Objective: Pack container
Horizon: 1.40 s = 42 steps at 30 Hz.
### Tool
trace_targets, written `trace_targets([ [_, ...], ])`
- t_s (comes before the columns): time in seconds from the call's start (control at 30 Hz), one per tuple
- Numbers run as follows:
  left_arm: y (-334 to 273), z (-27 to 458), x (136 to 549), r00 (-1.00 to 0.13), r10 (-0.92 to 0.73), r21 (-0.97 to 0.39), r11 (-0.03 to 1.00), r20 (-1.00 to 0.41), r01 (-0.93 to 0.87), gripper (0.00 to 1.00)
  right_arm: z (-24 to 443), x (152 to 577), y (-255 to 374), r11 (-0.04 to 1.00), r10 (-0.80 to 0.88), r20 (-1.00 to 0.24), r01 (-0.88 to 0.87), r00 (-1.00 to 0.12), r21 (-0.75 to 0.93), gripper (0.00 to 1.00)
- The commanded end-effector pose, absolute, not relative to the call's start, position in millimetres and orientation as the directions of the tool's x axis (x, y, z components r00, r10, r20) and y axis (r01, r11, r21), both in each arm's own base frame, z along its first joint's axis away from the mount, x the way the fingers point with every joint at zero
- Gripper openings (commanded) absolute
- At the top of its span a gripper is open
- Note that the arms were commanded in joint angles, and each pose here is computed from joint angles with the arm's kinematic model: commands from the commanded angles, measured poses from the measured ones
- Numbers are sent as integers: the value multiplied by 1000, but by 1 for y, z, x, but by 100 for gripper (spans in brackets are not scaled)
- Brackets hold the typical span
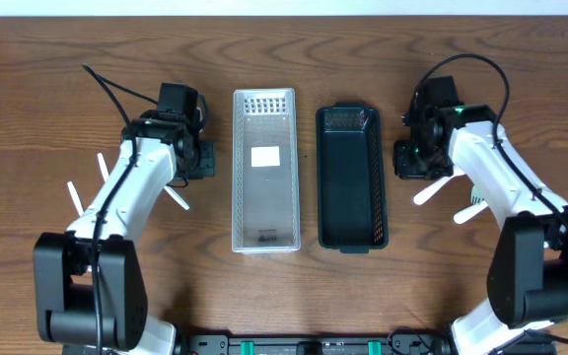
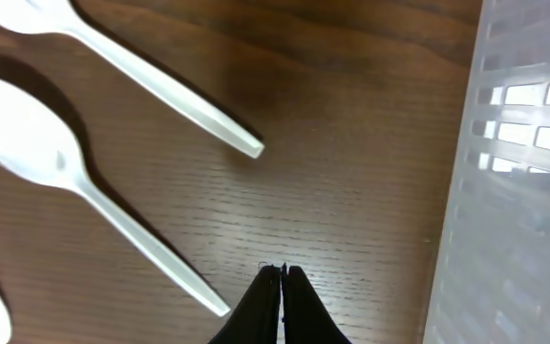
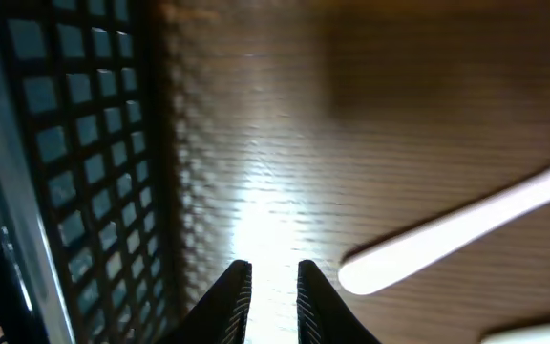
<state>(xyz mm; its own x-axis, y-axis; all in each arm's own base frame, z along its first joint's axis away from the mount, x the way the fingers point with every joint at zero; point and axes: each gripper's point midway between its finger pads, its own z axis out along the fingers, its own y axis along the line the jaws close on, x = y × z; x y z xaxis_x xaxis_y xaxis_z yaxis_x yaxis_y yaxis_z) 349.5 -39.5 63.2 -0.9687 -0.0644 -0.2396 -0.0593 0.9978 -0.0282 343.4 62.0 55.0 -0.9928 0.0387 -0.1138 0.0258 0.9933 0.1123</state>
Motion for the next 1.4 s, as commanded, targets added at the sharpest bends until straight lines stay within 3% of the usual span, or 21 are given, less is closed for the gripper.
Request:
trace_targets([
  [0.0, -55, 67, 354, -968, -88, -125, 990, -236, -60, 6, 59, 349, 79, 986, 15, -127, -7, -992, 169, 19],
  [0.5, -100, 72, 346, -977, -34, -284, 958, -209, 28, 6, 66, 346, 107, 940, -83, -144, -125, -986, 317, 21],
  [1.37, -137, 74, 333, -979, 51, -335, 935, -195, 115, 6, 74, 344, 127, 886, -134, -165, -193, -977, 422, 22],
])
